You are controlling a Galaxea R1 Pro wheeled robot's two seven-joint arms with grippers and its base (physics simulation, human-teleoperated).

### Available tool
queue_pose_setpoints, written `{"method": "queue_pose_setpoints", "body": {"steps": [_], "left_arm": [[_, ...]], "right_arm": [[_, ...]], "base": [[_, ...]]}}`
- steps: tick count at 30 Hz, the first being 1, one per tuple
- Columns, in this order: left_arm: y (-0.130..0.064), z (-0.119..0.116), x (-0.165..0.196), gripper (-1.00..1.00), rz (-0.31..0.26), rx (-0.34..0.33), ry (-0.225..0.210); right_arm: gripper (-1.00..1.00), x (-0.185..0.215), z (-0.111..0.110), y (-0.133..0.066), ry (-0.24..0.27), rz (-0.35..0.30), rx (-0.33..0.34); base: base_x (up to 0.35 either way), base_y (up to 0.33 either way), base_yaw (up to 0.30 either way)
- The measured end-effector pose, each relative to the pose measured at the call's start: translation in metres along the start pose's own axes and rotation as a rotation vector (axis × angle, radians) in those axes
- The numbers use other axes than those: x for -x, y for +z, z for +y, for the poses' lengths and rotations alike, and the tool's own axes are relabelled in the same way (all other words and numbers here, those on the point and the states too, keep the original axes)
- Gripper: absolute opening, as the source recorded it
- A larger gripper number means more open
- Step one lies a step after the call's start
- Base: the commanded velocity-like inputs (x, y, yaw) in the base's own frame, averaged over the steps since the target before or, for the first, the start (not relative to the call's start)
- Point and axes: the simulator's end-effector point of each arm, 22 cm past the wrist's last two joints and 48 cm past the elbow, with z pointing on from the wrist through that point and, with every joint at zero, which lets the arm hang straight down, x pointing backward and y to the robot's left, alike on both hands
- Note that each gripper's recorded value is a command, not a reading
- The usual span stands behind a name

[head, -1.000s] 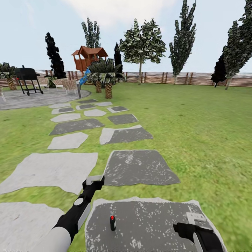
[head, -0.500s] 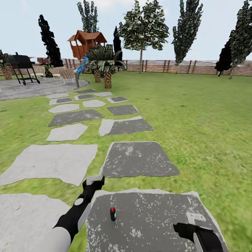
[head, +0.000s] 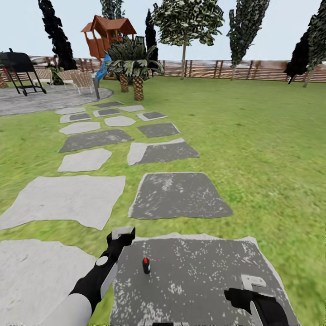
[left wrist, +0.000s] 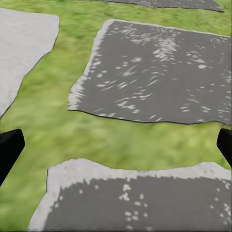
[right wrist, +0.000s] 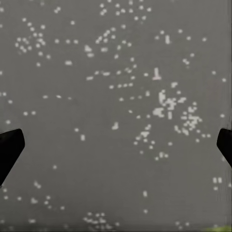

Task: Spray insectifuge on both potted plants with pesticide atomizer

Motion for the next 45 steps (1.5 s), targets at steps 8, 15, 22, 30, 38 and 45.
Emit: {"method": "queue_pose_setpoints", "body": {"steps": [8, 15, 22, 30, 38, 45], "left_arm": [[0.003, 0.002, -0.013, 1.0, 0.02, 0.003, 0.0], [0.004, 0.003, -0.019, 1.0, 0.03, 0.004, 0.0], [0.004, 0.003, -0.02, 1.0, 0.031, 0.004, 0.0], [0.004, 0.003, -0.023, 1.0, 0.036, 0.005, 0.0], [0.006, 0.005, -0.031, 1.0, 0.049, 0.007, -0.002], [0.009, 0.008, -0.055, 1.0, 0.086, 0.013, -0.003]], "right_arm": [[1.0, -0.007, -0.001, 0.006, -0.001, 0.019, -0.003], [1.0, -0.011, -0.001, 0.009, -0.001, 0.031, -0.004], [1.0, -0.011, 0.0, 0.009, -0.003, 0.031, -0.003], [1.0, -0.013, 0.0, 0.01, -0.005, 0.036, -0.004], [1.0, -0.018, -0.001, 0.013, -0.005, 0.049, -0.006], [1.0, -0.032, -0.003, 0.023, -0.006, 0.086, -0.012]], "base": [[0.0, 0.0, 0.0], [0.137, -0.08, 0.0], [0.013, -0.009, -0.035], [0.0, 0.0, -0.114], [0.0, 0.0, -0.006], [0.0, 0.0, 0.0]]}}
